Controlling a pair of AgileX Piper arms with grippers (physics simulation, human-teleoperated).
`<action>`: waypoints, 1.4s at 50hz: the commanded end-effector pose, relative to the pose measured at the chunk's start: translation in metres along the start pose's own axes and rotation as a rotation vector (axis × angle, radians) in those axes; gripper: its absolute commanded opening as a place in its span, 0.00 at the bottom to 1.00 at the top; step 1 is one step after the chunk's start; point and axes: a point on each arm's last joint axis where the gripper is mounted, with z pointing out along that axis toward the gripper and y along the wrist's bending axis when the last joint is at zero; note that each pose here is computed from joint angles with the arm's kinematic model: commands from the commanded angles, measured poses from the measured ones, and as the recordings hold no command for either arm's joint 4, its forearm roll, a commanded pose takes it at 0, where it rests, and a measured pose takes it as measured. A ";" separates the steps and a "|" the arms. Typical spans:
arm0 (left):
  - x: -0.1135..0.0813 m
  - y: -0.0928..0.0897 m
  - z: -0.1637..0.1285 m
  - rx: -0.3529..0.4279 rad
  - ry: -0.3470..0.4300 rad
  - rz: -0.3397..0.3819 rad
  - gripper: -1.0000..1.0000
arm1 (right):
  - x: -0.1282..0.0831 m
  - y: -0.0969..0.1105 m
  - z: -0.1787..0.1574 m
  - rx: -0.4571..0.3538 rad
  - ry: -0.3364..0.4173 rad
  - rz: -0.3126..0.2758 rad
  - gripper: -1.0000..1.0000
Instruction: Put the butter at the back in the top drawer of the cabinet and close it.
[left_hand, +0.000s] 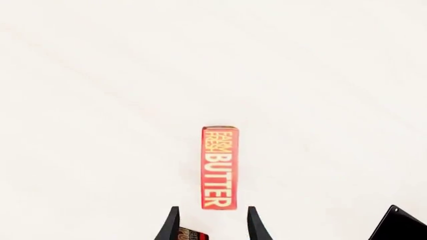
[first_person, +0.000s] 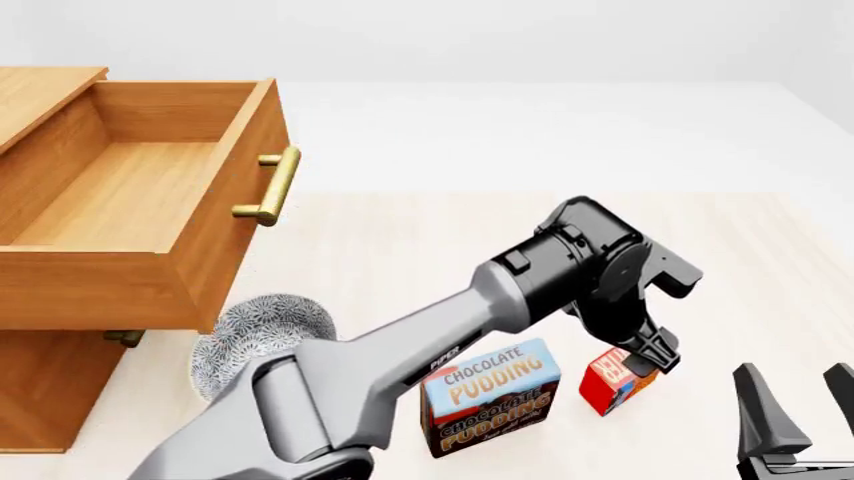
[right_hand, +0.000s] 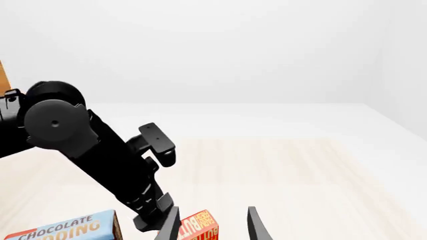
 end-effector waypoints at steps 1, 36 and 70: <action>0.001 0.001 0.010 -0.001 0.007 -0.004 1.00 | 0.000 0.000 0.000 0.000 0.000 0.000 1.00; 0.004 -0.008 0.027 0.005 0.022 -0.006 1.00 | 0.000 0.000 0.000 0.000 0.000 0.000 1.00; 0.007 -0.007 0.042 0.004 0.032 -0.019 1.00 | 0.000 0.000 0.000 0.000 0.000 0.000 1.00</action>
